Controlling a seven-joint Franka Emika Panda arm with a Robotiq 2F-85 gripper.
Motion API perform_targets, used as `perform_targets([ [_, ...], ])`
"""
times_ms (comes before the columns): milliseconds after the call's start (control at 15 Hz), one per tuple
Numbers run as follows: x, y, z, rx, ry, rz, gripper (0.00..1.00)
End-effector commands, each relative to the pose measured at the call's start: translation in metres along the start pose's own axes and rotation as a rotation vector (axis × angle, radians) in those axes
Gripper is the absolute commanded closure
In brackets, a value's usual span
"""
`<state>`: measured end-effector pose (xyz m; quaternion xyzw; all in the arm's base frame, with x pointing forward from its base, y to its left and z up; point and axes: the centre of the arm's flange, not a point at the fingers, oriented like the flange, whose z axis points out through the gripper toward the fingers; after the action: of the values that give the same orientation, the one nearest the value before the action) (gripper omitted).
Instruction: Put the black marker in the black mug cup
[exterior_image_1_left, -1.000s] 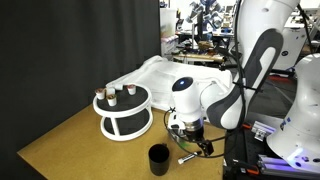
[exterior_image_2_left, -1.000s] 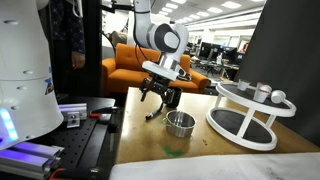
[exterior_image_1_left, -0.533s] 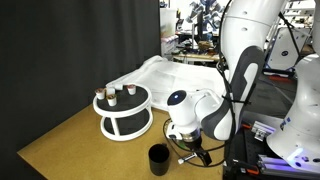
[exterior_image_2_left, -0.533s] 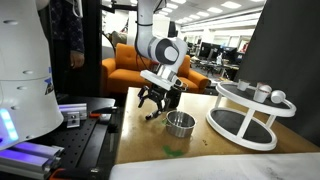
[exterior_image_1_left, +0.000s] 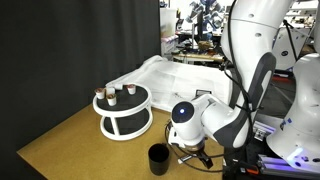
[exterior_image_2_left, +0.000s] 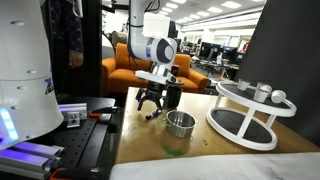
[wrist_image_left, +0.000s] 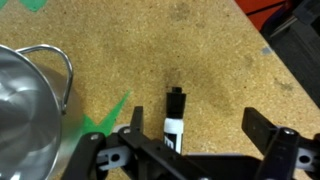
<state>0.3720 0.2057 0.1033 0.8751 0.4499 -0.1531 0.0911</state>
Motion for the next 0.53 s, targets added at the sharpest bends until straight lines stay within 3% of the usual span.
perform_targets([
  [0,0.004,0.007,0.011,-0.046,-0.012,-0.005,0.0],
  [267,0.002,0.023,0.016,-0.049,-0.008,-0.01,0.0],
  [333,0.003,0.025,0.016,-0.047,-0.006,-0.011,0.25],
  [467,0.004,0.027,0.014,-0.048,-0.001,-0.013,0.33],
])
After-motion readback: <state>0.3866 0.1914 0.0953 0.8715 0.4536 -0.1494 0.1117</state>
